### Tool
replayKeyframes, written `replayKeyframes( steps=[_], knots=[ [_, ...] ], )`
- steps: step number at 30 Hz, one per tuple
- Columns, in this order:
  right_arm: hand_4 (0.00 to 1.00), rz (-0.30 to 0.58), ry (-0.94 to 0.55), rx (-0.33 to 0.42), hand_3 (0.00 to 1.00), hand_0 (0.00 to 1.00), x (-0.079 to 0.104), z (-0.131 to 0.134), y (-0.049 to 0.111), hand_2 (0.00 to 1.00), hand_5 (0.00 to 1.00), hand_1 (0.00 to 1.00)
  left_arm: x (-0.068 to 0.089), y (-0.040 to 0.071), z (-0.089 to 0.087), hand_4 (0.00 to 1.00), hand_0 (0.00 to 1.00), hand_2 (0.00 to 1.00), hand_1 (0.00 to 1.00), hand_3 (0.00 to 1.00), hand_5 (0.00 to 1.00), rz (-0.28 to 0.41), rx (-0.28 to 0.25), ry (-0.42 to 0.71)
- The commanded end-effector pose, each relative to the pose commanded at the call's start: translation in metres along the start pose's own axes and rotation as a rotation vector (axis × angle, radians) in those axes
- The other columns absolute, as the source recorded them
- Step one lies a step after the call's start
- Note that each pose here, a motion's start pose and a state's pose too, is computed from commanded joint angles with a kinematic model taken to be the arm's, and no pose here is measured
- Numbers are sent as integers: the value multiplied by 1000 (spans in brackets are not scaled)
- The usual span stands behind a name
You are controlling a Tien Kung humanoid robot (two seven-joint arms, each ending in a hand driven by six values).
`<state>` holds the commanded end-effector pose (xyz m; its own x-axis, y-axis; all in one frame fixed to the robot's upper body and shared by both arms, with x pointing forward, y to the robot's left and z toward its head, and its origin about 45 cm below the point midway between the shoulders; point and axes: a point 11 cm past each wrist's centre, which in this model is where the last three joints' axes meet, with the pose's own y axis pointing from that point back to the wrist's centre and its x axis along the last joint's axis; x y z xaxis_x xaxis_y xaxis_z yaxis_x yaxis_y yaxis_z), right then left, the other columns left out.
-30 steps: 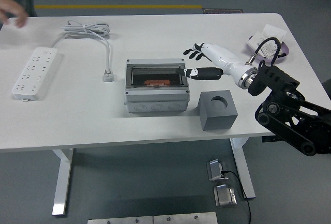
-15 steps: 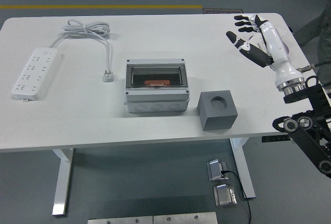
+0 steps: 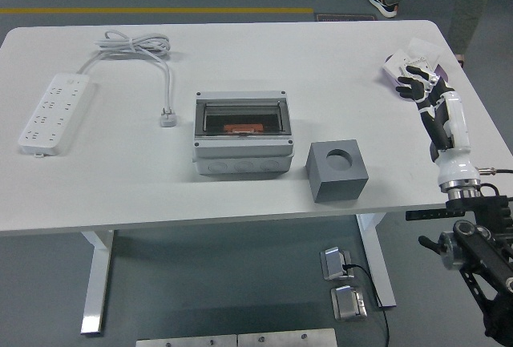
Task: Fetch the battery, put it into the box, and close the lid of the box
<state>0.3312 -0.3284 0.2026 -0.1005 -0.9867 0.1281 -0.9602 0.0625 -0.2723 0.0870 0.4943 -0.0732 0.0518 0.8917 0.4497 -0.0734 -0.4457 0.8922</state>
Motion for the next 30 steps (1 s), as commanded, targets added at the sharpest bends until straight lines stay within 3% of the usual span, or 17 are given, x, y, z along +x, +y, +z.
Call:
replayKeyframes(
  steps=[9, 30],
  knots=[
    [945, 57, -109, -30, 724, 687, 6, 3, 0, 666, 754, 640, 2, 0, -3, 518, 638, 574, 688, 565, 3, 5, 5, 6],
    [955, 59, -97, -6, 713, 692, 11, -5, -2, 658, 739, 639, 3, 0, 5, 520, 638, 574, 690, 564, 5, 4, -17, 29]
  ],
)
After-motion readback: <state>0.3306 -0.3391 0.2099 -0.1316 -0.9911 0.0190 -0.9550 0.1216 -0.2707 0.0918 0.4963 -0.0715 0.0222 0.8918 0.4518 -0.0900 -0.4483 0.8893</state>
